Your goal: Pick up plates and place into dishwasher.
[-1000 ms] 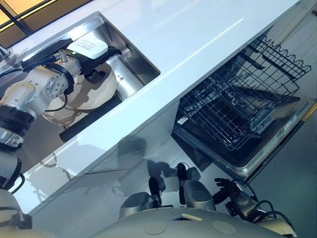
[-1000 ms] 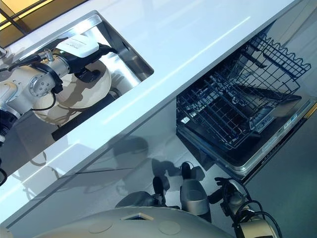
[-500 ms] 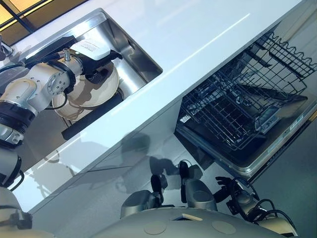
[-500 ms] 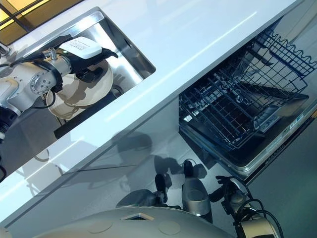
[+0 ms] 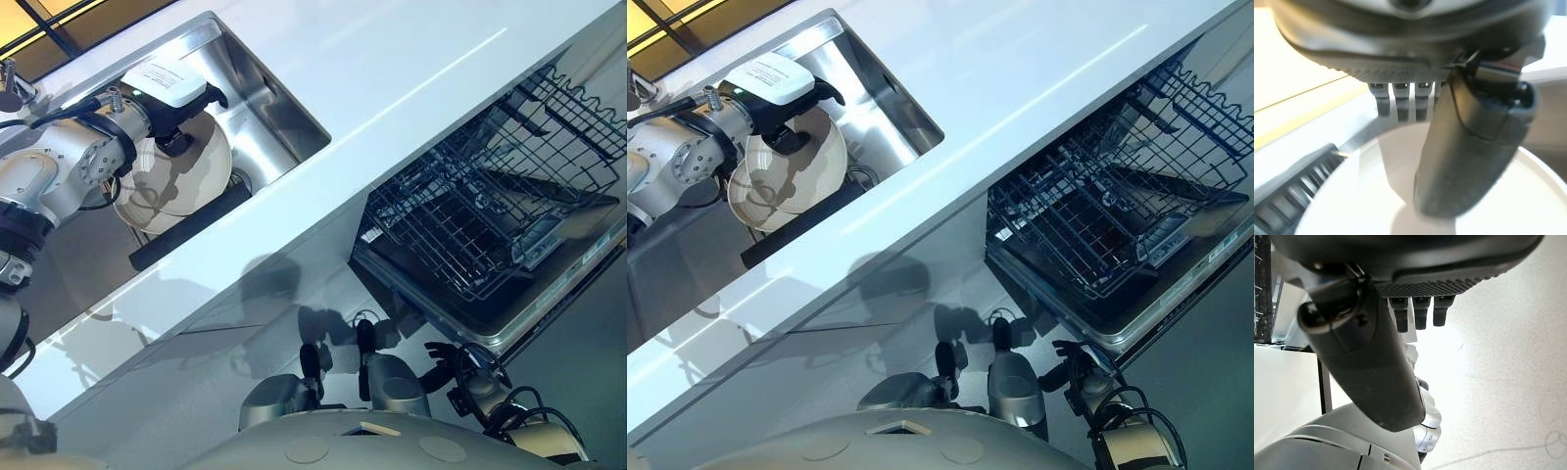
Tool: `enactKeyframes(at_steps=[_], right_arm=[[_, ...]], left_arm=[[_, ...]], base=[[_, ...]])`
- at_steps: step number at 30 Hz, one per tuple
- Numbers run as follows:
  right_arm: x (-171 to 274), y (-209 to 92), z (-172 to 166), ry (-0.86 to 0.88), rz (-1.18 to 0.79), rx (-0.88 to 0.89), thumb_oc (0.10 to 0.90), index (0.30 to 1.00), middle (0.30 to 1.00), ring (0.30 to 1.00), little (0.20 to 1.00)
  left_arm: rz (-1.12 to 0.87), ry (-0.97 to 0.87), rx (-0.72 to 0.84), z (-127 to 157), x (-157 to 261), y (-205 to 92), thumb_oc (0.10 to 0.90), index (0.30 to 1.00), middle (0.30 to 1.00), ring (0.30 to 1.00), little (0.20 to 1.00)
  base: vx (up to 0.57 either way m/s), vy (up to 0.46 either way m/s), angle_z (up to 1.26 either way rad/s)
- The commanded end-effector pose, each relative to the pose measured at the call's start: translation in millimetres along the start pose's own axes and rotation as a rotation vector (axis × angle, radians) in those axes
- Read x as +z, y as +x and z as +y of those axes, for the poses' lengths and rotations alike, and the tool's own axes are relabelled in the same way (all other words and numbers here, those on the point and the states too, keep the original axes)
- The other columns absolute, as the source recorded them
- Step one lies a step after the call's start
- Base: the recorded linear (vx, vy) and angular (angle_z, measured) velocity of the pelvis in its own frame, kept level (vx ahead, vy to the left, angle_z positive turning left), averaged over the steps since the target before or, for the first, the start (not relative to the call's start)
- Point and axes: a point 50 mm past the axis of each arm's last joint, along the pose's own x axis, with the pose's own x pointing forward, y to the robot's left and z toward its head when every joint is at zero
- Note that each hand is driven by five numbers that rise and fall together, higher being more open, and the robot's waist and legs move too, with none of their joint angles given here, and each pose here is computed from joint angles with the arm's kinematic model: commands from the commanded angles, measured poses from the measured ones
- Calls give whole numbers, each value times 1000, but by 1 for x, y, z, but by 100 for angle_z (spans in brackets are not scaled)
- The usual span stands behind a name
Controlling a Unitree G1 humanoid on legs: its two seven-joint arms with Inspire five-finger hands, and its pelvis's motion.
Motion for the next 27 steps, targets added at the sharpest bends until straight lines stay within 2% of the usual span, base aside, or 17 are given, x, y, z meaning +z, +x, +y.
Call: enactKeyframes(at_steps=[1, 15, 27], right_arm=[[-22, -5, -16, -13, 59, -41, 800, 900, 900, 900, 900], [-24, -5, -17, -34, 60, -32, 800, 900, 900, 900, 900], [1, -4, -19, 65, -97, -22, 800, 900, 900, 900, 900]], left_arm=[[148, 135, 299, 79, -39, -18, 100, 300, 300, 300, 200], [199, 150, 292, 86, -51, -39, 100, 300, 300, 300, 200], [227, 120, 288, 81, -53, -49, 100, 300, 300, 300, 200]], base=[[0, 0, 0], [-11, -20, 5], [-11, -35, 5]])
